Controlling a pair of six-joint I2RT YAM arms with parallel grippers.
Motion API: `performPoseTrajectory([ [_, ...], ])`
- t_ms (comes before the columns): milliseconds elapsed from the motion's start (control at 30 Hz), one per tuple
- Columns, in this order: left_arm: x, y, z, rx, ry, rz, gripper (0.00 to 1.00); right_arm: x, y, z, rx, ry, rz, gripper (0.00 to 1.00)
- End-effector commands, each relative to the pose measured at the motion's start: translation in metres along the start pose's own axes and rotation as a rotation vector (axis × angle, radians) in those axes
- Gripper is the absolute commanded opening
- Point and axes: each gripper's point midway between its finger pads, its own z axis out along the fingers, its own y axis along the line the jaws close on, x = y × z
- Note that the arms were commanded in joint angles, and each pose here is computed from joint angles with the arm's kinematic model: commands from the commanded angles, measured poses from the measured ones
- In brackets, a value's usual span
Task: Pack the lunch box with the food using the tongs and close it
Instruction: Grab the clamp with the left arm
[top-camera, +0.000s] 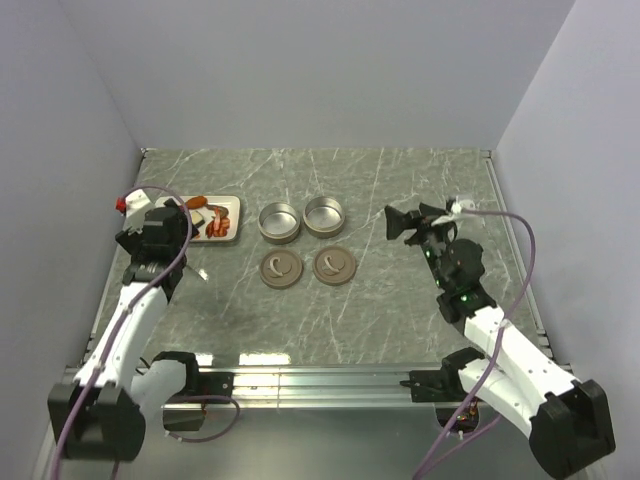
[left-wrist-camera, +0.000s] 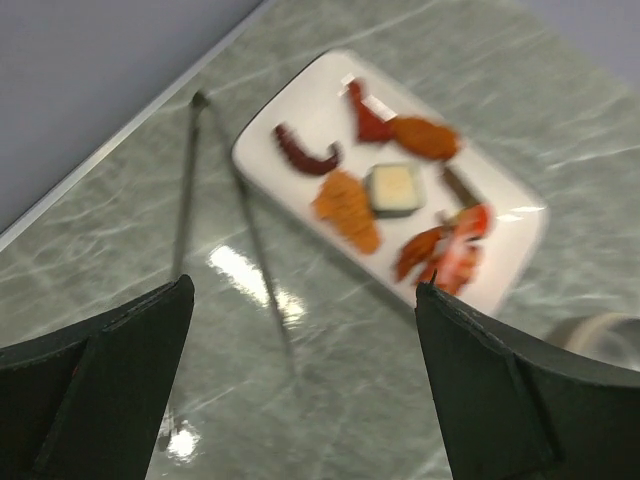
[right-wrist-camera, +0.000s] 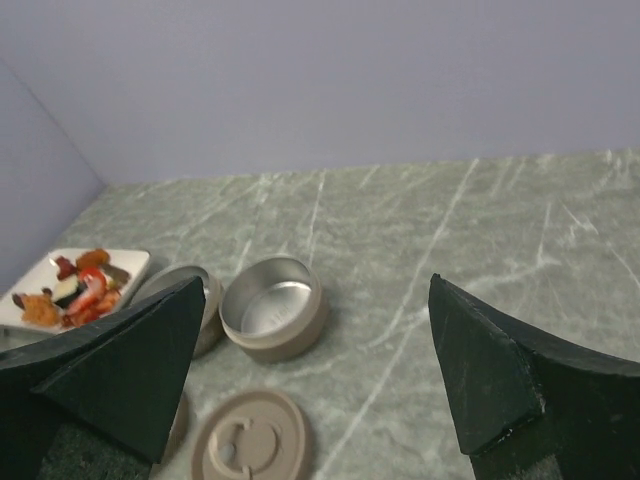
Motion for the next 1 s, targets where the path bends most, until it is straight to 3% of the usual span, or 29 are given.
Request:
performPoseTrajectory([
  [0,0.010,0.017,0.018,-0.102,0.071,0.015,1.00,-0.033,0.012,0.024,-0.029,-0.019,0.022,1.00],
  [167,0.027,0.028,0.041,-0.140,0.141,-0.018,1.00,-0.049,0.020,0.074,-0.089,0.020,0.080,1.00],
  [367,0.037,0.030,0.050,-0.164,0.142,-0.042,0.99,-0.069,-0.004,0.124,-0.052,0.011,0.118,1.00],
  [600,0.051,0.046,0.060,-0.185,0.136,-0.093,0.99,-0.074,-0.015,0.169,-0.155,0.036,0.135,1.00],
  [967,0.086,0.055,0.078,-0.118,0.249,-0.110,0.94,-0.070,-0.026,0.180,-0.247,0.023,0.146,1.00],
])
